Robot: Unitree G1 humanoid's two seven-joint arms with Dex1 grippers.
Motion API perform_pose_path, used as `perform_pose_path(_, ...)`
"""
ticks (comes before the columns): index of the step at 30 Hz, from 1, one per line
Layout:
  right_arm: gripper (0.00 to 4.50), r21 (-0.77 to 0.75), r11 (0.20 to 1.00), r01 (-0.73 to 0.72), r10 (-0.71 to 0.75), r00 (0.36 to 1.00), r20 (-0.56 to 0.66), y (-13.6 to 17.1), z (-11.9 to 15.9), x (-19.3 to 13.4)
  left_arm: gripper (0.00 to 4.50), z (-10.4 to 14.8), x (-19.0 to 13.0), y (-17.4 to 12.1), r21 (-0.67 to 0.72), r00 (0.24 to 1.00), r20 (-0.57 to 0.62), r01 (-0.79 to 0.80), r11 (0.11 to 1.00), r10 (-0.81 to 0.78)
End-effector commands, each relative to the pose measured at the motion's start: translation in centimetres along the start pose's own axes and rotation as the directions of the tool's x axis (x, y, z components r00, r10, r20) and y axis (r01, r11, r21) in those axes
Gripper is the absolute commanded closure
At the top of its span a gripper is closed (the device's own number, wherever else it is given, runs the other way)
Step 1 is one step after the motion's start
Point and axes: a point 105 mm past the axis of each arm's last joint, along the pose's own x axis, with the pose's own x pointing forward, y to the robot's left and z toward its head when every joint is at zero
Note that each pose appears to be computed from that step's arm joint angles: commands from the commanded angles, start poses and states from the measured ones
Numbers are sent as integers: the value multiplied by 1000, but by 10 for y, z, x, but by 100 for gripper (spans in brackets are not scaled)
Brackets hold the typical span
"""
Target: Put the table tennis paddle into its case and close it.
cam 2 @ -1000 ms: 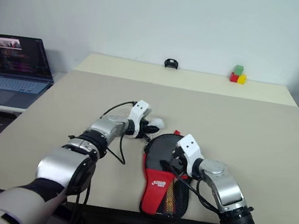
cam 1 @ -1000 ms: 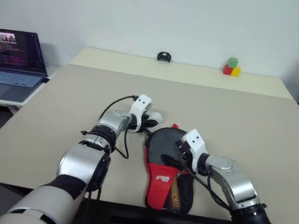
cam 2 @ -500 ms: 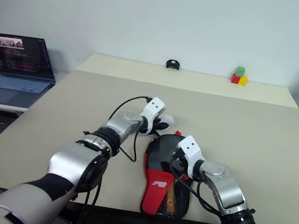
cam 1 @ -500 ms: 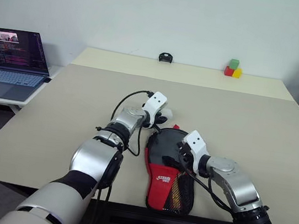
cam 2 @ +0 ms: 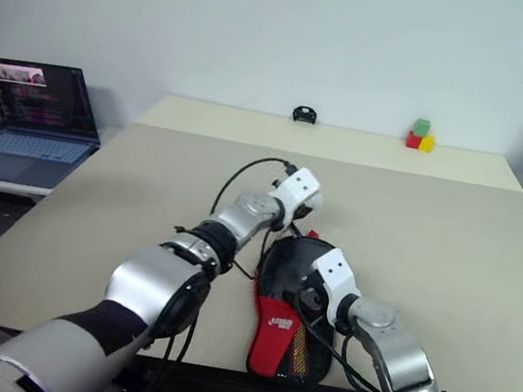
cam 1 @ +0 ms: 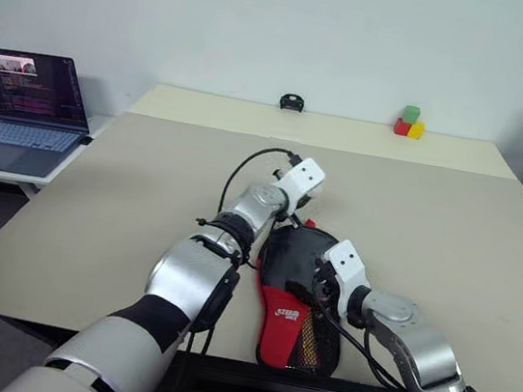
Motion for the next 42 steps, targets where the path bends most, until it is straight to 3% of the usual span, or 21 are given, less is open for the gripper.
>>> perform_pose_path(1, 0, 130, 991, -34, 65, 968, -241, 24, -64, 2, 426, 49, -1, 3, 89, 991, 127, -47, 995, 36)
perform_pose_path(5, 0, 147, 989, -24, 60, 968, -242, 32, -66, 2, 426, 68, 4, -18, 218, 987, 157, -52, 974, 17)
perform_pose_path(13, 0, 161, 987, -14, 53, 969, -241, 38, -66, 2, 426, 84, 10, -67, 287, 976, 180, 65, 956, -120)
perform_pose_path(17, 0, 170, 985, -6, 46, 971, -234, 38, -65, 3, 426, 62, 14, -84, 306, 975, 115, 147, 940, -190)
perform_pose_path(22, 0, 171, 985, -10, 50, 971, -234, 40, -66, 3, 426, 24, 15, -82, 295, 980, 17, 186, 937, -200)
perform_pose_path(27, 0, 166, 986, -20, 58, 971, -232, 40, -65, 5, 242, 1, 14, -84, 252, 972, -41, 235, 939, -233)
perform_pose_path(34, 0, 146, 989, -34, 67, 971, -229, 34, -61, 10, 1, 6, 11, -59, 193, 985, -14, 171, 966, -172)
perform_pose_path(37, 0, 138, 990, -36, 67, 971, -228, 31, -59, 12, 1, 9, 9, -46, 154, 990, 0, 138, 978, -140)
perform_pose_path(42, 0, 122, 992, -33, 60, 973, -224, 19, -56, 16, 1, 9, -2, 0, 127, 999, 19, 44, 991, -47)
